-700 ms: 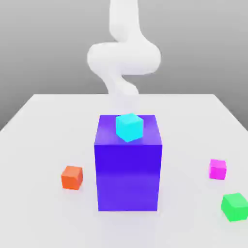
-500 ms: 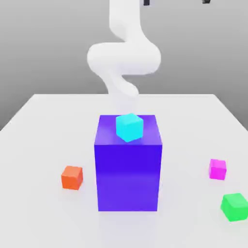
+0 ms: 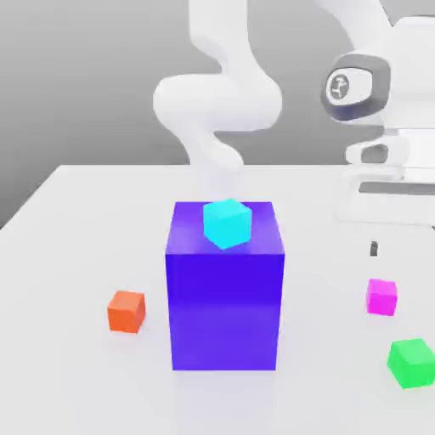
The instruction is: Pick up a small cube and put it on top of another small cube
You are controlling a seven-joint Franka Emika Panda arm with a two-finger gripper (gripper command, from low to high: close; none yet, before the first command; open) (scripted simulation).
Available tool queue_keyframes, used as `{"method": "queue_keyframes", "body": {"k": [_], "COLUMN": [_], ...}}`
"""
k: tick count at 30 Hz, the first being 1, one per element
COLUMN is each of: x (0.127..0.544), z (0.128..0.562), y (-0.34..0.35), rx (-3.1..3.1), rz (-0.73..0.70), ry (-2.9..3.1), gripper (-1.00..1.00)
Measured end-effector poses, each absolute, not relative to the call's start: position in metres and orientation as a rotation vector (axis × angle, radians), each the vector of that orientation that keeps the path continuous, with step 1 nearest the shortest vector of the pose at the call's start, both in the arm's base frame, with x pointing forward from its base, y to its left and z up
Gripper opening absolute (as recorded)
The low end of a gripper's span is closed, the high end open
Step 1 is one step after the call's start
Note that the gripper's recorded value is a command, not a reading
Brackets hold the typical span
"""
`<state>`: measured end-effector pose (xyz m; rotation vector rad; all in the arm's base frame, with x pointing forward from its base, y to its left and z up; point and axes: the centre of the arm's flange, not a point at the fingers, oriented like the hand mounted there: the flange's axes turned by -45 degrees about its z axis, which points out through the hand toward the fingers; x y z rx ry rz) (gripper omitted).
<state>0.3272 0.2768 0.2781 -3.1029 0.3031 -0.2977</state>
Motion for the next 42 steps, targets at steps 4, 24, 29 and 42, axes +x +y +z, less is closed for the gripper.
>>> {"method": "queue_keyframes", "body": {"k": [4, 24, 29, 42], "x": [0.264, 0.221, 0.221, 0.223], "z": [0.223, 0.126, 0.124, 0.178], "y": [0.303, 0.311, 0.311, 0.315], "rx": [-3.116, -3.118, -3.117, -3.113], "rz": [-0.127, 0.001, 0.001, -0.005], "ry": [0.319, 0.367, 0.367, 0.371], "gripper": [0.00, -1.00, -1.00, -1.00]}}
